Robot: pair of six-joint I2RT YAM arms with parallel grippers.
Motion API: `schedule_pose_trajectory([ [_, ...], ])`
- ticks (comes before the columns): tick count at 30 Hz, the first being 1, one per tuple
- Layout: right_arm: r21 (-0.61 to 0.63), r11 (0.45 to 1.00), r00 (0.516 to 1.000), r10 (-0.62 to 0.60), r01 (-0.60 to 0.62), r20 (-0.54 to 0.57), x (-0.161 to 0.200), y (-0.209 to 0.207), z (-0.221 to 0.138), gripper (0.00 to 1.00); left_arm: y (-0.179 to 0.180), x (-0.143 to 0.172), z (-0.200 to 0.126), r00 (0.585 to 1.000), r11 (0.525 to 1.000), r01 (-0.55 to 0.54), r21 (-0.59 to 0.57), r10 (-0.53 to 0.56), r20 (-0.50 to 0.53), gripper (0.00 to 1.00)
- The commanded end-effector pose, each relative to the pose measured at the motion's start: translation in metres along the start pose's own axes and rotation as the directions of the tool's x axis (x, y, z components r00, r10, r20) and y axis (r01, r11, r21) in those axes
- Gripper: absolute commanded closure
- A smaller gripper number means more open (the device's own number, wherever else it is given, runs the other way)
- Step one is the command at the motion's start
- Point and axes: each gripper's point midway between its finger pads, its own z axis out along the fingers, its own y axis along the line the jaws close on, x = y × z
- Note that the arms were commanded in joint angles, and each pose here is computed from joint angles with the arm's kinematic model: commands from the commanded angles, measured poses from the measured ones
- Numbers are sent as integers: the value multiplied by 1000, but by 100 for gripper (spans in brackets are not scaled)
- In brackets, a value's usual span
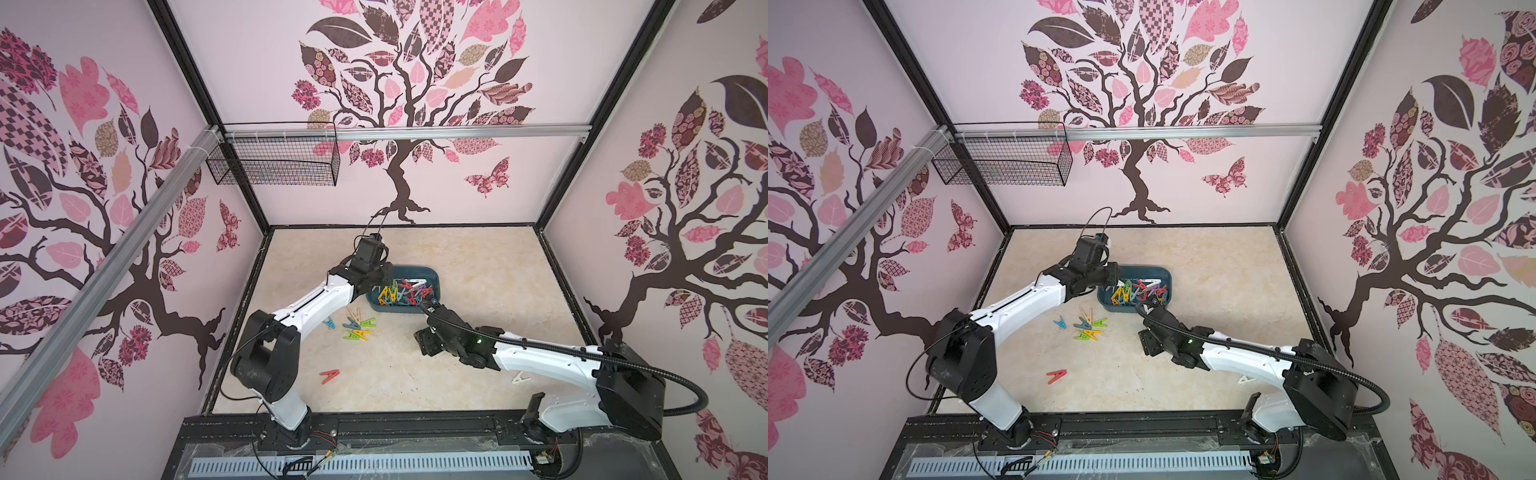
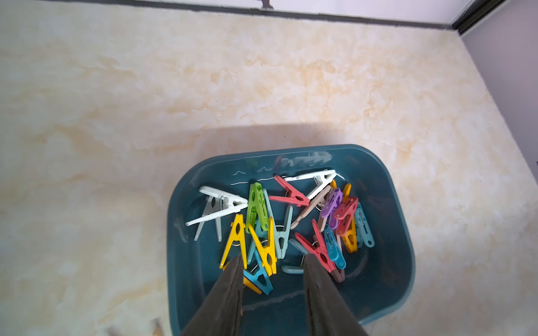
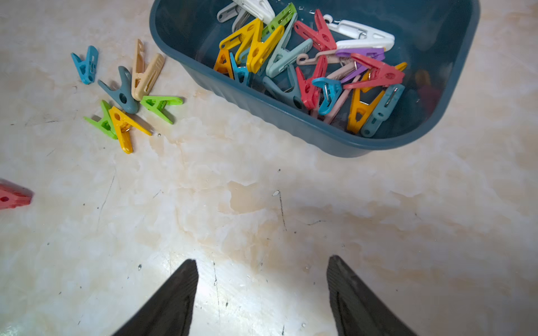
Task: Put the clothespins into the storage box
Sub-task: Pick up the clothespin from the center of the board.
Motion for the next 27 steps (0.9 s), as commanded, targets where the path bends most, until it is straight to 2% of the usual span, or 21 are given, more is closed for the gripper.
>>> schedule_pose_trajectory([
  [1, -49, 999, 999, 4, -6, -37, 6, 13, 1, 27, 23, 27, -29, 999, 997, 39, -59, -41, -21, 62],
  [10, -166, 984, 995, -71, 58, -72, 11, 64, 6, 28, 79, 117, -93, 976, 960, 199, -195, -212, -47, 61],
  [14, -184, 981, 993, -75, 57, -91, 13, 73, 12, 28, 107, 148, -107, 960, 918, 260, -300, -279, -23, 56],
  [17, -187, 981, 994, -71, 54, -83, 10, 75, 13, 28, 123, 155, -106, 939, 887, 328, -325, -345, 6, 51],
  [20, -188, 981, 994, -69, 52, -86, 9, 76, 14, 28, 141, 160, -94, 884, 834, 449, -320, -467, 22, 50],
  [24, -197, 980, 994, -53, 34, -95, 8, 80, 16, 28, 170, 161, -77, 778, 733, 613, -295, -624, 65, 50],
  [26, -205, 979, 994, -44, 22, -102, 9, 82, 16, 28, 181, 159, -72, 751, 703, 645, -299, -655, 81, 50],
  [27, -210, 978, 994, -38, 15, -105, 9, 83, 17, 28, 184, 156, -70, 752, 702, 646, -299, -653, 91, 50],
])
